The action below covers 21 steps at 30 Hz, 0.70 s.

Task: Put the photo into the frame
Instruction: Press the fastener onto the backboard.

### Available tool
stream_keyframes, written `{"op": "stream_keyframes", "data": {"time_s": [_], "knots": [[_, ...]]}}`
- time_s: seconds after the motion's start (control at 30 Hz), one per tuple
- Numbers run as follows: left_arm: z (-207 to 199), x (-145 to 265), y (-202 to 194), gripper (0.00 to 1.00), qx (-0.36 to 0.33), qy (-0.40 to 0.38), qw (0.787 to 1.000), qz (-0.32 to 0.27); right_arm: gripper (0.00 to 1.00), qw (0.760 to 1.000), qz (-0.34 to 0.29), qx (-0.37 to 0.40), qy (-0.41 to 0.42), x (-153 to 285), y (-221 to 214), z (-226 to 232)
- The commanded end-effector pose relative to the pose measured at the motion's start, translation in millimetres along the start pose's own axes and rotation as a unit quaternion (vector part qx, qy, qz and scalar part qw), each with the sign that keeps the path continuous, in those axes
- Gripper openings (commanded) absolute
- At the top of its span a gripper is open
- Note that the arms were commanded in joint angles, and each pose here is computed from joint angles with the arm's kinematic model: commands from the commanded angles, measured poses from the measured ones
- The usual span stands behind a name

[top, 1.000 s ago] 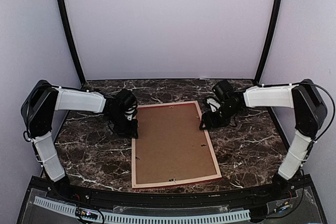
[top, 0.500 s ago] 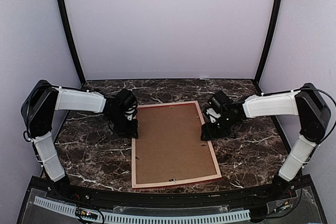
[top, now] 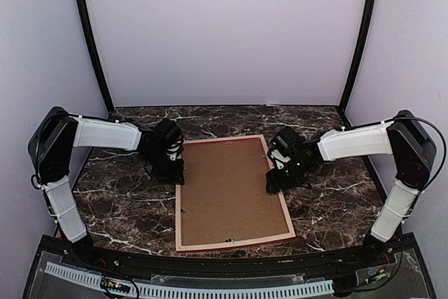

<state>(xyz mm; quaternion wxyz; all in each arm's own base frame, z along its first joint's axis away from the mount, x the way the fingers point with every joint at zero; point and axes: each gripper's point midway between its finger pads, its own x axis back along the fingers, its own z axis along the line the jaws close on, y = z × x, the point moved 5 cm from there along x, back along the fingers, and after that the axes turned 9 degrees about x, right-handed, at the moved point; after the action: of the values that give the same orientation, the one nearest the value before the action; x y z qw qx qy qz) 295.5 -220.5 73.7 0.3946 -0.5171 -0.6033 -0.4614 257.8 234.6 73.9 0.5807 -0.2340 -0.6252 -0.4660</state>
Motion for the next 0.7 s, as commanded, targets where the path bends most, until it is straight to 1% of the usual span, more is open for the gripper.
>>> {"op": "stream_keyframes", "data": {"time_s": [0.0, 0.13, 0.3, 0.43, 0.67], "knots": [[1.6, -5.9, 1.0, 0.3, -0.003, 0.01, 1.0, -0.004, 0.65, 0.999, 0.023, 0.019, -0.011, -3.9, -7.3, 2.2], [1.9, -6.4, 0.5, 0.3, -0.003, 0.01, 1.0, -0.003, 0.64, 0.999, 0.031, 0.026, -0.026, -3.0, -11.4, -1.8], [2.4, -6.7, 0.3, 0.3, -0.003, 0.011, 1.0, -0.002, 0.63, 0.999, 0.031, 0.036, -0.016, 1.8, -12.9, 0.3], [3.2, -8.4, -0.2, 0.3, -0.001, 0.014, 1.0, 0.0, 0.64, 0.998, 0.037, 0.046, 0.009, 3.1, -15.5, 6.3], [4.1, -7.5, -0.2, 0.3, -0.001, 0.018, 1.0, 0.0, 0.64, 0.997, 0.042, 0.057, 0.01, 9.1, -17.4, 6.1]]}}
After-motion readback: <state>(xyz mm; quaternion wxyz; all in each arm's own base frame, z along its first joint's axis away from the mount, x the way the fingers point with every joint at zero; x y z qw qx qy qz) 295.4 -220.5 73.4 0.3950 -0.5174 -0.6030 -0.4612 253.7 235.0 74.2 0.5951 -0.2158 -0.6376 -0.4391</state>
